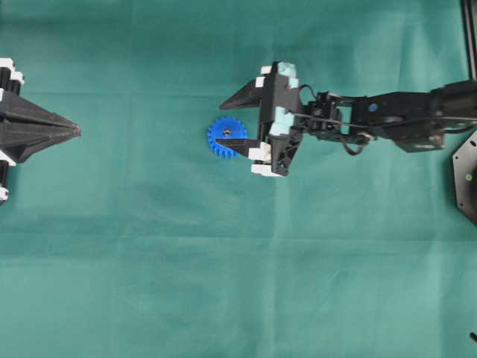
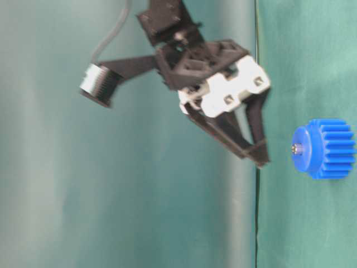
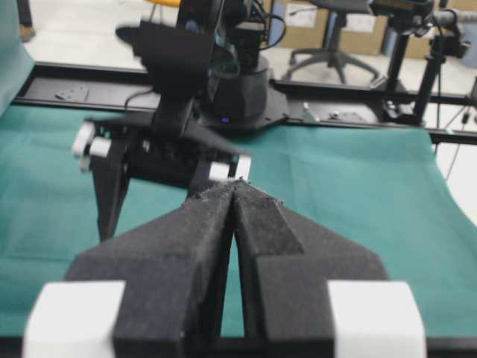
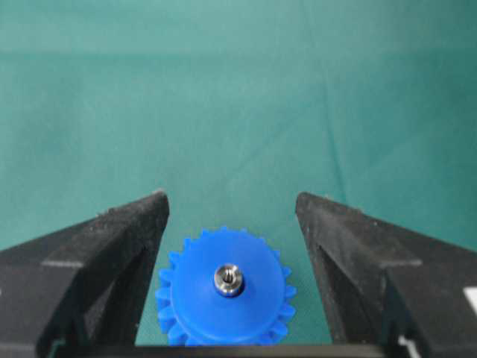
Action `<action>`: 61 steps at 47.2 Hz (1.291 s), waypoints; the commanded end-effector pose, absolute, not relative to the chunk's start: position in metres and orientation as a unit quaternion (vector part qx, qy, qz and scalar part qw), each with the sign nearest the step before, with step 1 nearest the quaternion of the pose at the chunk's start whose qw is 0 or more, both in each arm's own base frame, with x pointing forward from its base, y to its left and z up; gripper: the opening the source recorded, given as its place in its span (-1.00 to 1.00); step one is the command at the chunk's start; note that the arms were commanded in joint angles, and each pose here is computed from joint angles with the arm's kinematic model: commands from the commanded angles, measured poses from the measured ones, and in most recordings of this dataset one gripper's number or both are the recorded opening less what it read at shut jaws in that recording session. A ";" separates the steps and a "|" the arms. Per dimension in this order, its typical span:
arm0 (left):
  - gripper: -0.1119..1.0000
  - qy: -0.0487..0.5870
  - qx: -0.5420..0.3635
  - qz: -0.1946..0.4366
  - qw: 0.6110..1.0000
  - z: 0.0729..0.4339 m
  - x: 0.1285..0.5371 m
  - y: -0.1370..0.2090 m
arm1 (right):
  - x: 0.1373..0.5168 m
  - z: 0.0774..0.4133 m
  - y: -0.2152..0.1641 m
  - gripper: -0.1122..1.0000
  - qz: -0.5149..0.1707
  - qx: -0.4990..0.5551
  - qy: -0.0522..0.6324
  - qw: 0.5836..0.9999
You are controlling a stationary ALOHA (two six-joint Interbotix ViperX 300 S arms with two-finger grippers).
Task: Insert the shaft placed at a random location into the center hole of the small gear at another random location.
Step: 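Open the right gripper and raise it away from the gear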
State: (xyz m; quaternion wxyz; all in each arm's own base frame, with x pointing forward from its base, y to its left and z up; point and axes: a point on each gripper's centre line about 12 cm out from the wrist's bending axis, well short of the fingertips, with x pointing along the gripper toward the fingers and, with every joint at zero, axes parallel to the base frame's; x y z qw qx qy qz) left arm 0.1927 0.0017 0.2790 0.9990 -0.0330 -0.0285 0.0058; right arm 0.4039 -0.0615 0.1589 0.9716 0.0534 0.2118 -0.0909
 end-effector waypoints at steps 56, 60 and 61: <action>-0.81 -0.038 -0.035 0.006 0.999 0.285 0.193 0.002 | 0.269 0.211 -0.036 0.69 -0.081 0.059 0.147 0.984; -0.81 -0.038 -0.034 0.006 0.999 0.285 0.193 0.002 | 0.269 0.210 -0.036 0.70 -0.081 0.059 0.148 0.984; -0.81 -0.038 -0.035 0.006 0.999 0.285 0.193 0.002 | 0.269 0.210 -0.036 0.69 -0.081 0.060 0.150 0.984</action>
